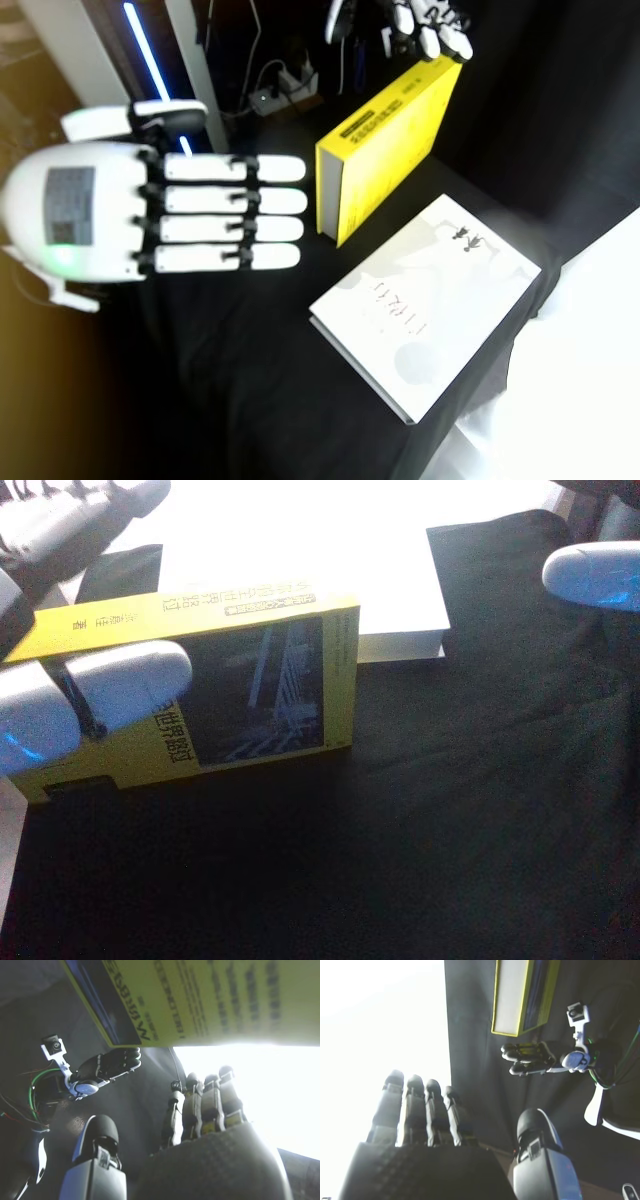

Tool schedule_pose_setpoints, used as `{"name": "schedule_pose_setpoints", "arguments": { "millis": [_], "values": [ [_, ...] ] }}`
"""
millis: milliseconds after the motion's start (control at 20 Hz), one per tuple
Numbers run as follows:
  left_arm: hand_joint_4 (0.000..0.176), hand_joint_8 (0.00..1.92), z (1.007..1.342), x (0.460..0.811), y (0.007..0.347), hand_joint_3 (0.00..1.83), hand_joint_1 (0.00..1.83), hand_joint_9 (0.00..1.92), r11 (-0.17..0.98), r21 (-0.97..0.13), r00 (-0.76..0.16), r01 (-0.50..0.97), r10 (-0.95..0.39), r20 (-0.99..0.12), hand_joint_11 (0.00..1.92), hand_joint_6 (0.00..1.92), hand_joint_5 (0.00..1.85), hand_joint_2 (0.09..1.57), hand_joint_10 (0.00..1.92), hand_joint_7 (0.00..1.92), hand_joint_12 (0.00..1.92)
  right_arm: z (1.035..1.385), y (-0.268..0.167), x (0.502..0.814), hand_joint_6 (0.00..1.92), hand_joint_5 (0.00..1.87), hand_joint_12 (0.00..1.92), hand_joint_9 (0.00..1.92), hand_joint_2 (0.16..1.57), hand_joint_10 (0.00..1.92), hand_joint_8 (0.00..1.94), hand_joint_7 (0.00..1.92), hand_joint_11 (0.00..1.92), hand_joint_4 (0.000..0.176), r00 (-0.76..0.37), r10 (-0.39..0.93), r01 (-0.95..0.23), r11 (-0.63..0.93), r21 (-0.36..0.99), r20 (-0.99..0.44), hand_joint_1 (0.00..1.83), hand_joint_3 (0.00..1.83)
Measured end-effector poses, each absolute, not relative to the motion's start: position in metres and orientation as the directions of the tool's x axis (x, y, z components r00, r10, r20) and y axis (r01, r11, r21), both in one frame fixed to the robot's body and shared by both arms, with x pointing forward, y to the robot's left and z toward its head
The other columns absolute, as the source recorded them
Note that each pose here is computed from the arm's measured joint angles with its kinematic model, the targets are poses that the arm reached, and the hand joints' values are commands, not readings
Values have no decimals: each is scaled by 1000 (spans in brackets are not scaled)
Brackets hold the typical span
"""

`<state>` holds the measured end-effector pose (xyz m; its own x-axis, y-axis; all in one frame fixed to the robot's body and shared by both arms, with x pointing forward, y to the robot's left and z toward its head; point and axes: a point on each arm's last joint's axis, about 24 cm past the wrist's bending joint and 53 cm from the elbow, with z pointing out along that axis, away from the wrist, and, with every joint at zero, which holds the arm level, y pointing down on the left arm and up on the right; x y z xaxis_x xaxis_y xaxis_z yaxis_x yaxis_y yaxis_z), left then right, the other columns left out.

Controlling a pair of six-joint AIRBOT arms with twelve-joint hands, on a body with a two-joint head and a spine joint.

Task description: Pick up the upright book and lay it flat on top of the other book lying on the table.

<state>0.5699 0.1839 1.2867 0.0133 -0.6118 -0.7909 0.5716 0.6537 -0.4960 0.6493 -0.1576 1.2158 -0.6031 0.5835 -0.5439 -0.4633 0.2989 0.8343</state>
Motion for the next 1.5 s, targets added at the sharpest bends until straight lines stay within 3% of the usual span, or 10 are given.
{"name": "schedule_pose_setpoints", "arguments": {
  "millis": [300,500,600,700,750,800,900,1100,1250,1500],
  "values": [
    [176,0,1278,584,211,0,550,0,674,-564,44,477,-659,-751,0,0,0,1039,0,0,0,1216,-158,649,0,0,0,0,1360,0,0,0,0,0,-603,586,-462,297,835,-542,139,16],
    [93,6,1250,594,221,0,642,0,673,-635,11,379,-689,-724,26,7,22,1010,0,16,12,1216,-157,649,0,0,0,0,1362,0,0,0,0,0,-605,587,-461,293,838,-538,189,7],
    [88,2,1236,601,230,6,729,77,678,-658,6,327,-698,-716,0,8,68,1048,13,105,402,1216,-157,649,0,0,0,0,1367,0,0,0,0,0,-609,589,-456,289,842,-532,182,7],
    [16,40,1233,606,242,5,875,361,683,-669,29,294,-706,-708,0,32,271,1123,89,370,1360,1216,-157,649,0,0,0,0,1367,0,0,0,0,0,-610,591,-452,286,845,-527,185,7],
    [0,978,1230,608,246,36,1225,703,681,-678,34,277,-712,-701,388,76,606,1146,821,751,1758,1216,-157,649,0,0,0,0,1367,0,0,0,0,0,-611,591,-453,285,845,-527,188,6],
    [0,1187,1231,608,248,11,1224,931,679,-679,45,278,-715,-697,735,966,772,1177,1220,836,1879,1216,-157,649,0,0,0,0,1365,0,0,0,0,0,-611,591,-452,285,845,-526,197,5],
    [0,1209,1236,604,240,0,1249,1218,672,-673,40,309,-717,-696,1089,1021,798,1162,1164,1003,1604,1216,-157,649,0,0,0,0,1359,0,0,0,0,3,-612,592,-451,283,846,-524,211,1],
    [0,1288,1244,586,213,0,1228,1158,654,-651,1,385,-706,-708,1053,1179,802,1190,1467,876,1795,1220,-155,647,0,0,0,0,1312,0,0,0,0,26,-623,598,-449,255,856,-505,336,0],
    [0,1175,1274,567,197,0,1243,1173,633,-583,39,510,-694,-719,1066,1121,874,1155,1328,921,1684,1229,-146,640,0,0,0,0,1239,0,0,0,0,1,-636,599,-475,192,859,-486,408,0],
    [0,1182,1312,555,195,0,1255,1306,602,-515,124,611,-715,-689,1170,1017,805,1153,1000,1023,1333,1245,-123,629,0,0,0,0,1168,0,0,0,0,78,-657,572,-533,107,839,-490,505,0]
  ]
}}
